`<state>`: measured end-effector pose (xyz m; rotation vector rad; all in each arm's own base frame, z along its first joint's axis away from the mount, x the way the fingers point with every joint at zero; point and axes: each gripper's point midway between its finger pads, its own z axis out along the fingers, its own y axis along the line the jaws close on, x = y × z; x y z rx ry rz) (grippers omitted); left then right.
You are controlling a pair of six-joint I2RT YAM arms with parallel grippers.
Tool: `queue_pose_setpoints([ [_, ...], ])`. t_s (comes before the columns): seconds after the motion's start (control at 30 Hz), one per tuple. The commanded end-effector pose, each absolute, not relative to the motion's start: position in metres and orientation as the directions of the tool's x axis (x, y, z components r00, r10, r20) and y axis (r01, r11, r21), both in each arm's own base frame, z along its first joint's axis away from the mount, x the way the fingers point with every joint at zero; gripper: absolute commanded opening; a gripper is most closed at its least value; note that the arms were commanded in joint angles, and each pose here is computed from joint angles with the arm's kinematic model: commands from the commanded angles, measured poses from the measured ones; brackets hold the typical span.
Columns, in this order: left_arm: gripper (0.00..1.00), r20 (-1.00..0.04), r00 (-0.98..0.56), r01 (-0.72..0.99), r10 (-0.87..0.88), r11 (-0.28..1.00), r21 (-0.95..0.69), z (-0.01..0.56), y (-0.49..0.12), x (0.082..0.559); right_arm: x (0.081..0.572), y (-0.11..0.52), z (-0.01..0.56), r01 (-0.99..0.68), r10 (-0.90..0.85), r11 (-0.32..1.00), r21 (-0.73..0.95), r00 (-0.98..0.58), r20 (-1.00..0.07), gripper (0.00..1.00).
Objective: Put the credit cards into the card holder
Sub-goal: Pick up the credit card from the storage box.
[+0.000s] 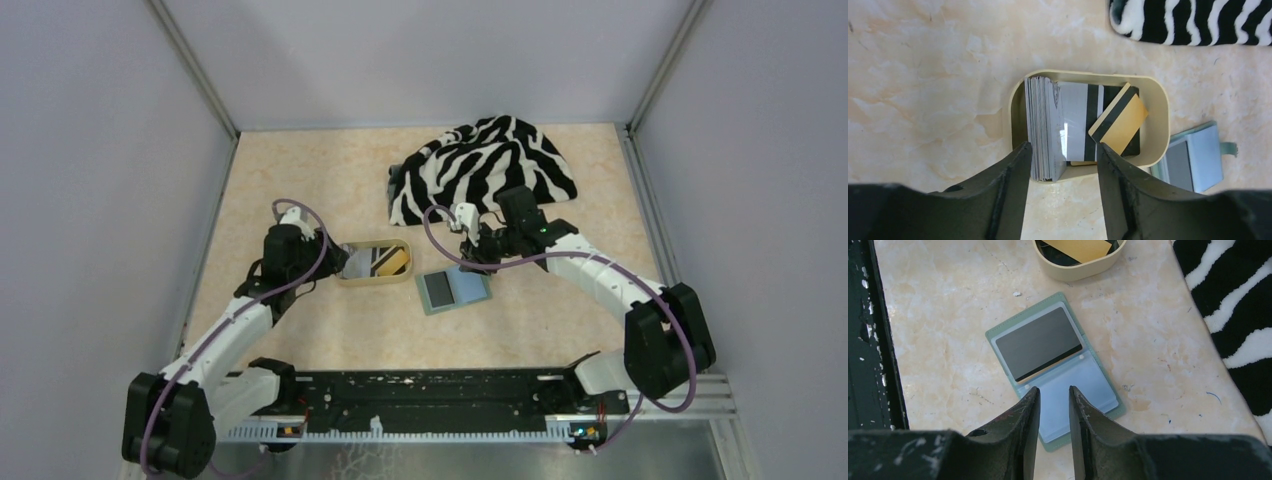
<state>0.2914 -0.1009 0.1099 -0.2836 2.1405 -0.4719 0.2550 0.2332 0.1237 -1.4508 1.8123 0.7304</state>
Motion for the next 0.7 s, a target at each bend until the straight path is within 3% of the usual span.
queue_pose_setpoints([
  [0.0,0.55,-0.737,-0.594,0.027,-0.322,0.908,-0.419,0.111,-0.104,0.302,0.263,0.237,0.135,-0.980,-0.570,0.200,-0.024,-0.097,-0.816,0.28],
  [0.67,0.51,-0.649,-0.695,0.018,-0.310,0.894,-0.447,0.078,-0.113,0.316,0.262,0.236,0.130,-0.982,-0.584,0.190,-0.012,-0.103,-0.805,0.28],
])
